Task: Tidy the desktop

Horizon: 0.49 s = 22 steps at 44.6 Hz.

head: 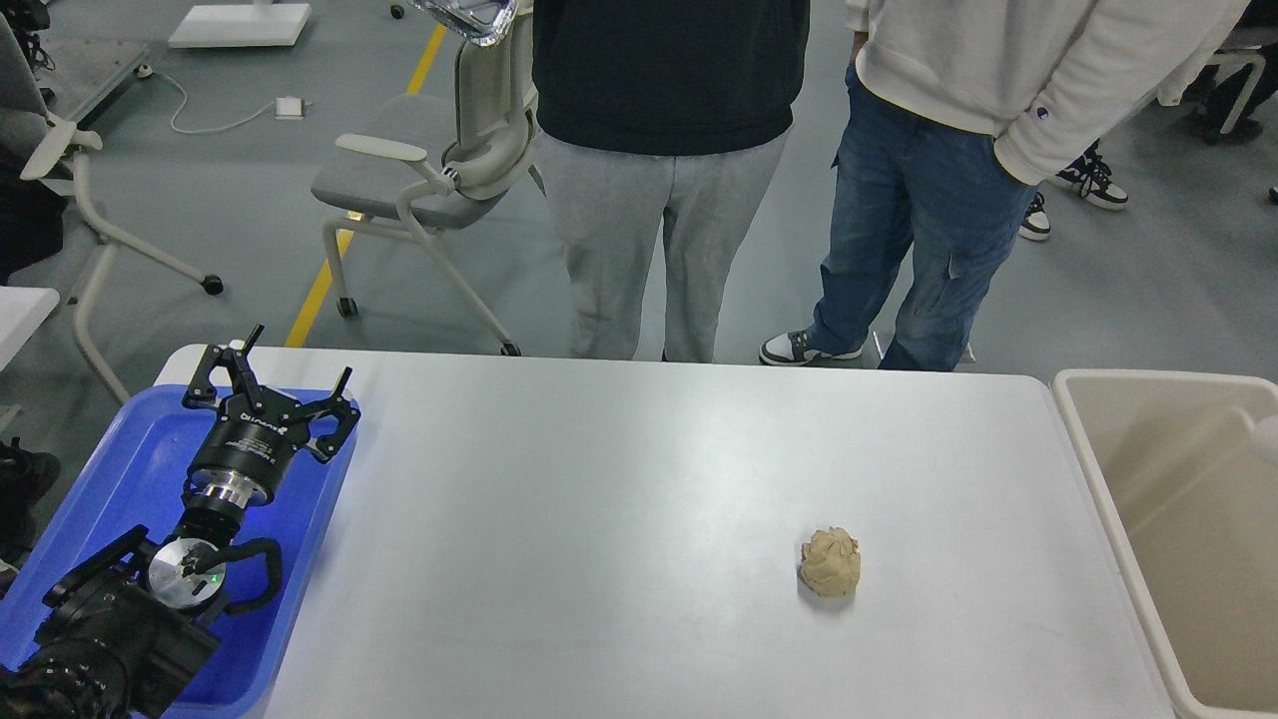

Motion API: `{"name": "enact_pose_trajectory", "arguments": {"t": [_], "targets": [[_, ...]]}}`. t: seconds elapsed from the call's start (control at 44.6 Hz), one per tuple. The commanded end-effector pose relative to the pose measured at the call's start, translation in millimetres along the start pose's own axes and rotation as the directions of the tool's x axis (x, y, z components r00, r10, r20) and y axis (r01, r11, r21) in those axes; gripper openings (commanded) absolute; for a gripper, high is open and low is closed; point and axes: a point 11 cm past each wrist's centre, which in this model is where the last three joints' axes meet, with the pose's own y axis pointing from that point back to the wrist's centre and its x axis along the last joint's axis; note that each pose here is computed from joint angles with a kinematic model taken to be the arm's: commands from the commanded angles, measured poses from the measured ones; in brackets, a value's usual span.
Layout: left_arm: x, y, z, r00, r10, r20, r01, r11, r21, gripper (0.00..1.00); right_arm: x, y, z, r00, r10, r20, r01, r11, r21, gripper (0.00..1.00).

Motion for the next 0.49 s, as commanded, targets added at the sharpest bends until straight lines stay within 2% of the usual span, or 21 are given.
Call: {"name": "enact_pose_trajectory", "arguments": {"t": [0.0, 0.381, 0.404, 0.426, 0.449, 0.471], "targets": [[0.1, 0.1, 0.0, 1.000, 0.000, 0.000, 0.000, 1.000, 0.000, 1.00, -24.5, 3.0, 40.5, 0.996, 0.089, 0.013, -0.088, 0.994, -0.066, 0.00], [-0.5, -0.5, 0.2, 1.000, -0.001, 0.000, 0.001, 1.000, 0.000, 1.00, -28.0, 2.9, 42.1, 0.995, 0.100, 0.012, -0.099, 0.993, -0.070, 0.00], [-0.5, -0.5, 0.2, 1.000, -0.001, 0.000, 0.001, 1.000, 0.000, 1.00, -28.0, 2.9, 42.2, 0.995, 0.100, 0.012, -0.099, 0.993, -0.072, 0.11], [-0.5, -0.5, 0.2, 1.000, -0.001, 0.000, 0.001, 1.000, 0.000, 1.00, -26.5, 3.0, 41.9, 0.995, 0.104, 0.010, -0.103, 0.992, -0.071, 0.39], [-0.5, -0.5, 0.2, 1.000, -0.001, 0.000, 0.001, 1.000, 0.000, 1.00, -25.3, 3.1, 41.8, 0.994, 0.108, 0.009, -0.107, 0.992, -0.071, 0.76], [-0.5, -0.5, 0.2, 1.000, -0.001, 0.000, 0.001, 1.000, 0.000, 1.00, -25.8, 3.3, 42.6, 0.994, 0.104, 0.010, -0.103, 0.992, -0.072, 1.00]]}}
